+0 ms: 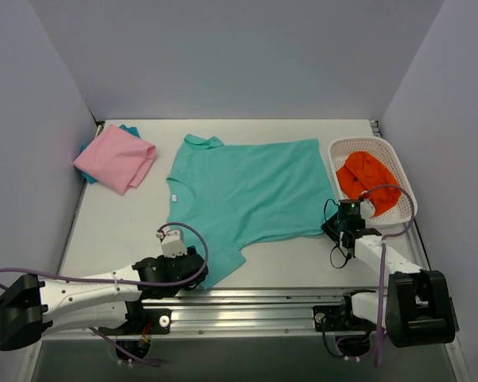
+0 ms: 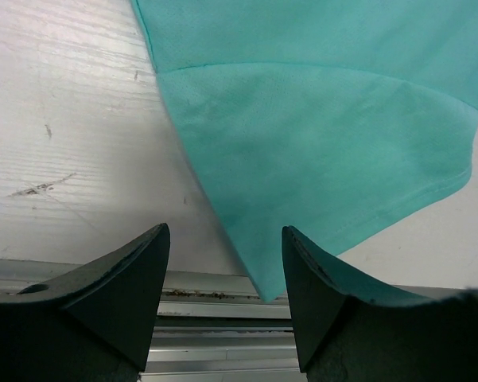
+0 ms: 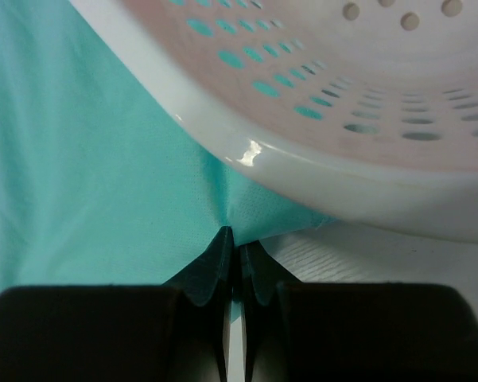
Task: Fold and stack the t-shirts
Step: Flatten the tshirt out
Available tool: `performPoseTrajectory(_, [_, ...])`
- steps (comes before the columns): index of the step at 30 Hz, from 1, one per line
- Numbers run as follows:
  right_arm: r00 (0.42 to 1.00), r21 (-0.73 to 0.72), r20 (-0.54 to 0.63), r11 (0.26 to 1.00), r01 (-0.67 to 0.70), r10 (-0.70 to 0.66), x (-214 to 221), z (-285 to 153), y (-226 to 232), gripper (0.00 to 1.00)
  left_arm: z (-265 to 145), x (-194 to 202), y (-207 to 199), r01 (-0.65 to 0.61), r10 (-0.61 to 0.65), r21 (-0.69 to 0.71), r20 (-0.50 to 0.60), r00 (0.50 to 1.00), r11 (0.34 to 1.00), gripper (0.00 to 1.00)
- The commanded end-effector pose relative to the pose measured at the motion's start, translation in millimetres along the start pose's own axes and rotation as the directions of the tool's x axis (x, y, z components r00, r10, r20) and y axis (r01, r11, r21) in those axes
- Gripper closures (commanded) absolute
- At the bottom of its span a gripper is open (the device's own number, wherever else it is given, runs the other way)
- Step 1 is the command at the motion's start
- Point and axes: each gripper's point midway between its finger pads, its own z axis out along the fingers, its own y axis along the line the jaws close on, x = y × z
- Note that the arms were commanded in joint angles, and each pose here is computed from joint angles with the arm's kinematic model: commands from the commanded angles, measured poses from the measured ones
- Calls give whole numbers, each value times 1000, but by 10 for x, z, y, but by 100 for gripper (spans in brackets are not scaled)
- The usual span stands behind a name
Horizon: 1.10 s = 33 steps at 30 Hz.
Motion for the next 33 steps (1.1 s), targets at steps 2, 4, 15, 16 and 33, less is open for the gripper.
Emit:
performPoseTrajectory(2, [1000, 37, 2, 999, 19, -19, -3, -38, -127, 100, 58, 66, -205, 20, -19, 48, -29, 999, 999, 33])
performPoseTrajectory(4, [1000, 39, -3, 999, 20, -20, 6, -27, -138, 100, 73, 98, -255, 17, -14, 62, -40, 999, 998, 33])
performPoseTrajectory(15, [1000, 30, -6, 999, 27, -27, 6, -21, -132, 100, 218, 246, -335, 12, -8, 60, -71, 997, 998, 76])
performPoseTrajectory(16, [1000, 30, -5, 999, 24, -24, 3, -24, -134, 100, 245, 274, -326, 4, 0, 50, -77, 997, 999, 82])
performPoseTrajectory(33, [999, 37, 47, 999, -27, 25, -52, -311, -216, 100, -300, -312, 121, 49, -47, -27, 59, 997, 998, 98])
